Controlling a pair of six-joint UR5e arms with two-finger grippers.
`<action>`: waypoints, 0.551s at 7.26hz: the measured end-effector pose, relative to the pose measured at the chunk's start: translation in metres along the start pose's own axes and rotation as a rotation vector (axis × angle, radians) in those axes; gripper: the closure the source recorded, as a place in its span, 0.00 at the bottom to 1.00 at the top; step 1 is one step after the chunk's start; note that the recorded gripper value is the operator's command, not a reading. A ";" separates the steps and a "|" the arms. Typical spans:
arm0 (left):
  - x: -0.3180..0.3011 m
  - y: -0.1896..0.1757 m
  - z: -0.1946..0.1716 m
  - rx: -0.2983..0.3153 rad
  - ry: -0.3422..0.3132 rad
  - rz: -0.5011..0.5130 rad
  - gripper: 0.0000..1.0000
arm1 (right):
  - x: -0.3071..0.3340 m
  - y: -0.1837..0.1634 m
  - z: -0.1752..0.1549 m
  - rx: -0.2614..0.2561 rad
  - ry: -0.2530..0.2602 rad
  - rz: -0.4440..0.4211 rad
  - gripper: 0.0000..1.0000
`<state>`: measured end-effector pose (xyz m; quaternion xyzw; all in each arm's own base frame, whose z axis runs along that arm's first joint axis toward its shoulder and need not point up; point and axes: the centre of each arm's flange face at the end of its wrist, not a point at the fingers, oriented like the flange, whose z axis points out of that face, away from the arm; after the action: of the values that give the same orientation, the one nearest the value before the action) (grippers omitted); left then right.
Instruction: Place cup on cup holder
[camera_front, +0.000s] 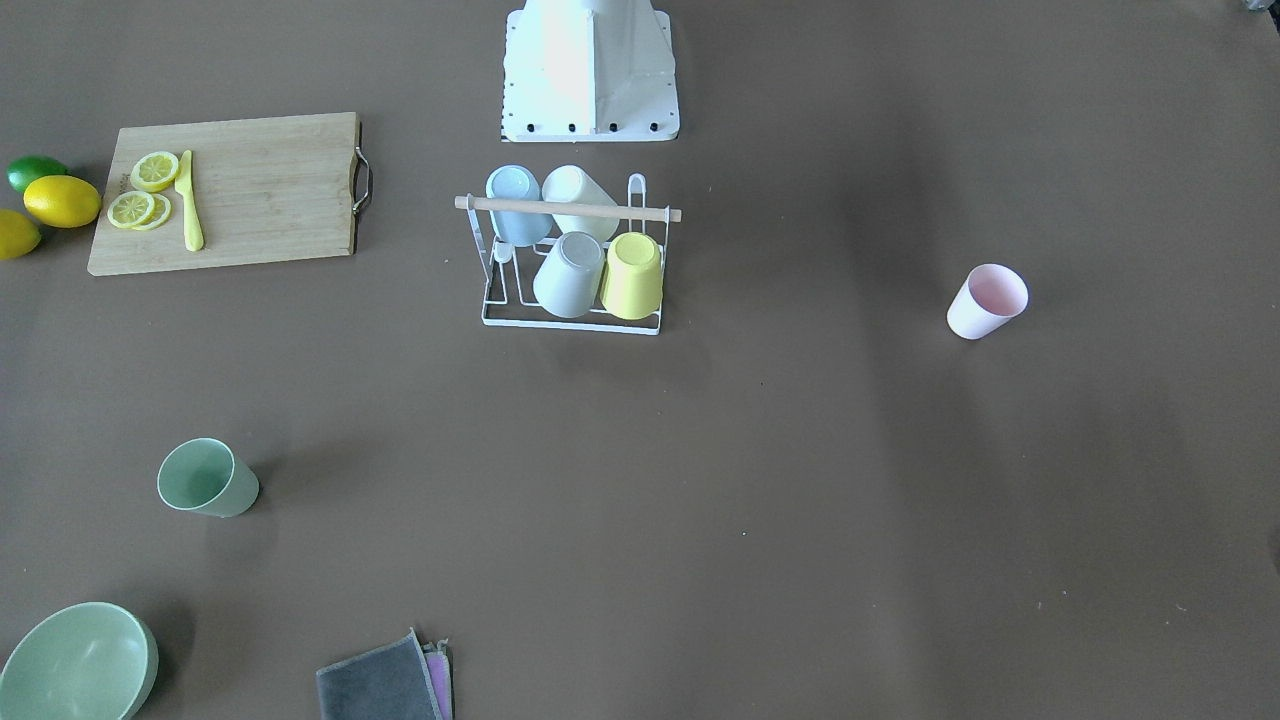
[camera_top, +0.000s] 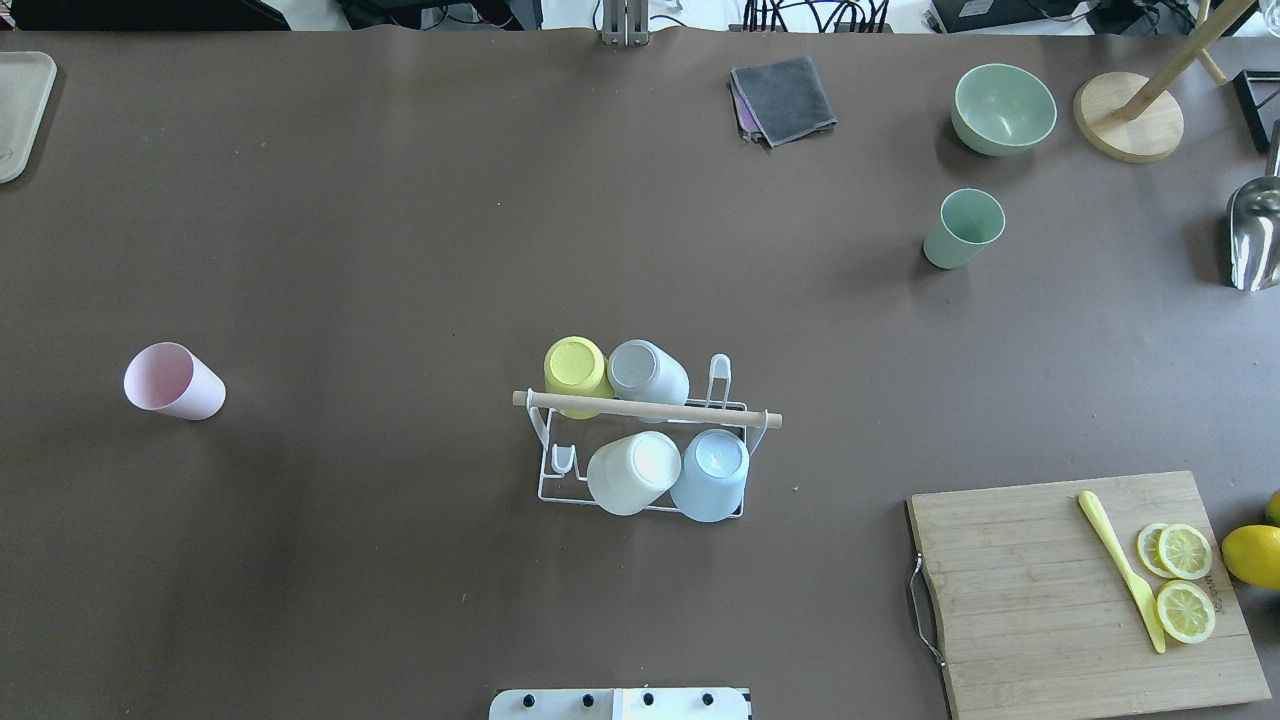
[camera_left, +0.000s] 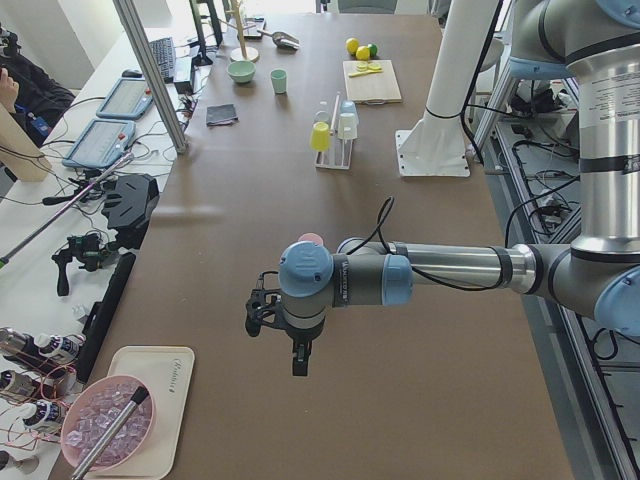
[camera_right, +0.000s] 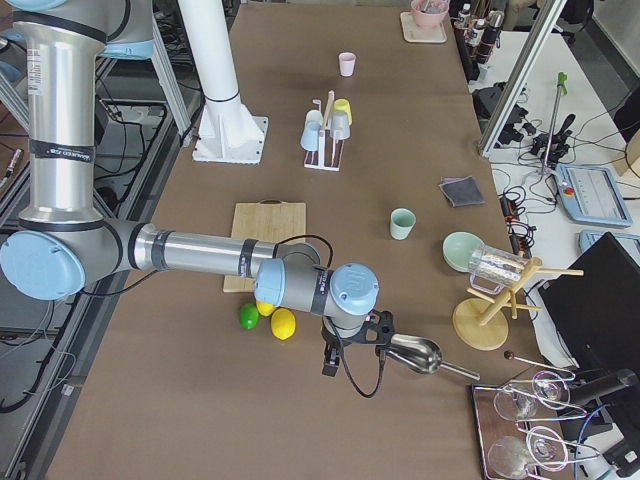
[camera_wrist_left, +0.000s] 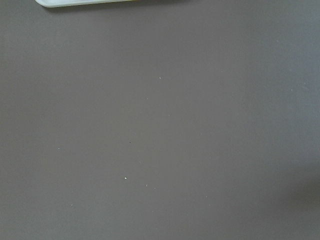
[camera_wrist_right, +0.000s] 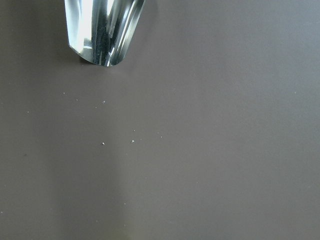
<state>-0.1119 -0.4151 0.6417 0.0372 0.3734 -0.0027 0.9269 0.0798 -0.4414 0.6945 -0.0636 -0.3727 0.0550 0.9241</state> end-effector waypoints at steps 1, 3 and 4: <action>0.000 0.001 0.001 -0.001 0.000 0.000 0.02 | 0.000 0.000 0.000 0.000 0.000 0.000 0.00; -0.001 0.002 0.001 0.001 -0.002 0.011 0.02 | 0.004 -0.001 0.004 -0.009 0.002 0.008 0.00; -0.002 0.002 0.002 0.007 -0.003 0.018 0.02 | 0.008 -0.004 0.008 -0.012 0.003 0.010 0.00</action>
<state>-0.1119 -0.4132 0.6453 0.0440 0.3718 0.0044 0.9272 0.0801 -0.4434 0.7060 -0.0710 -0.3712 0.0575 0.9240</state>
